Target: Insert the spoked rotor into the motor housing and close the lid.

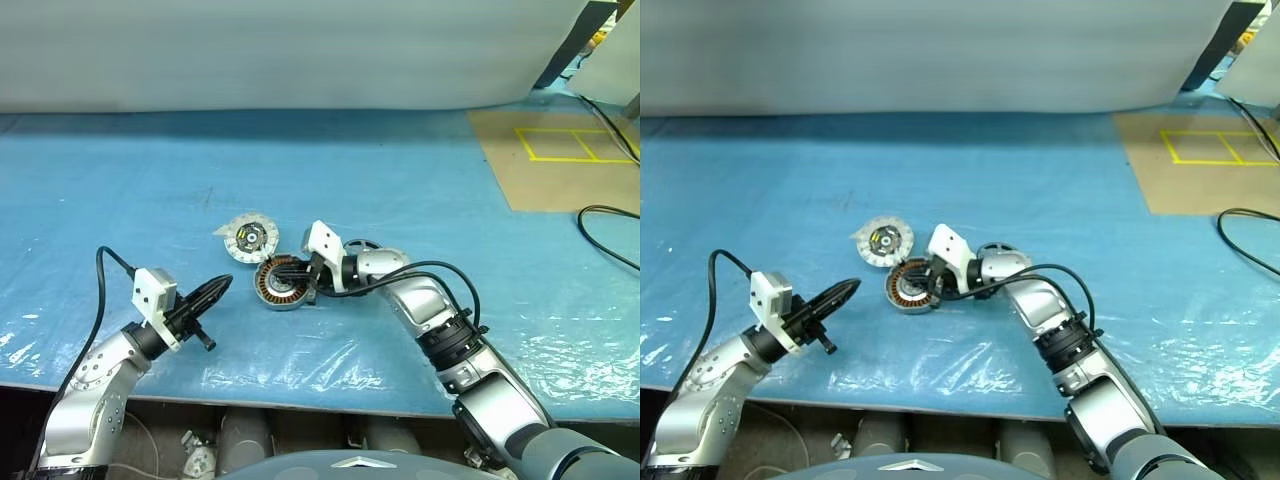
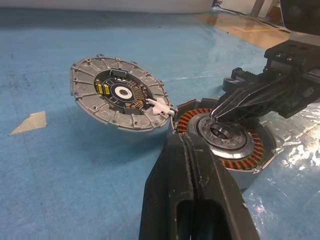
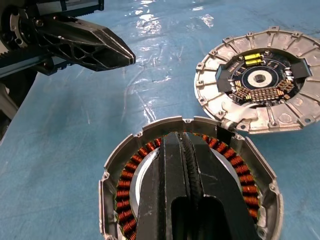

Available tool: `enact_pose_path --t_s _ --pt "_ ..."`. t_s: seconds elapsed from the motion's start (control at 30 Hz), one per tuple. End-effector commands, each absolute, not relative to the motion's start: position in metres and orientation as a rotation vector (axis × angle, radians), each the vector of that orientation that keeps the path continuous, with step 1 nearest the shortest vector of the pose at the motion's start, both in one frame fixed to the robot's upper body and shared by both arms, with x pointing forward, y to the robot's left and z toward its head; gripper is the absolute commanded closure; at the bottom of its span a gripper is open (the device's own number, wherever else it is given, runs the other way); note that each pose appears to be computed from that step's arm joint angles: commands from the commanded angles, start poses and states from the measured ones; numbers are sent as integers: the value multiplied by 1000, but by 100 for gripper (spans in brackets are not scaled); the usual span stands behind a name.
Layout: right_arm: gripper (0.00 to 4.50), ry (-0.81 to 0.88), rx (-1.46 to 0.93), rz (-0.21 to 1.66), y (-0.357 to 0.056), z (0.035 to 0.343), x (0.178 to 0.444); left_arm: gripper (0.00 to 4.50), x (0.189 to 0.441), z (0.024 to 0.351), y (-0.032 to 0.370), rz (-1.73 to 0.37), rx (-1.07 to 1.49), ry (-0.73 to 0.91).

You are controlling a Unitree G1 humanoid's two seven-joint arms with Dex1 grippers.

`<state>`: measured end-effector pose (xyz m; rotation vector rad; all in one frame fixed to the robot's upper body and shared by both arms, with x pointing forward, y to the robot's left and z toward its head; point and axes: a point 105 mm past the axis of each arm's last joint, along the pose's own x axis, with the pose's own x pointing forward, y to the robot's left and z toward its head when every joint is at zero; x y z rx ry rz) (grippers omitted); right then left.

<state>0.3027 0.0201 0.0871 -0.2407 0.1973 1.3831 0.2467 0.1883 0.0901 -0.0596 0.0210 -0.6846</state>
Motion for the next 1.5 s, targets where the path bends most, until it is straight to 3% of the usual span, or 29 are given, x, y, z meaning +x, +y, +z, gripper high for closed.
enact_pose_path --t_s 0.03,0.23,0.47,1.07,1.23,1.5 --pt "446 187 -297 1413 27 86 300 450 245 105 184 -687 -37 -30" --pt "446 244 -339 1374 19 65 303 450 249 108 180 -687 -36 -38" --pt "446 191 -19 1366 12 108 309 450 253 109 176 -705 -42 -46" --pt "446 153 -140 1360 5 112 308 450 263 109 165 -748 -46 -54" --pt "446 227 -268 1389 10 85 300 450 264 108 165 -751 -44 -57" --pt "446 270 -361 1386 12 68 300 450 262 102 169 -738 -40 -50"
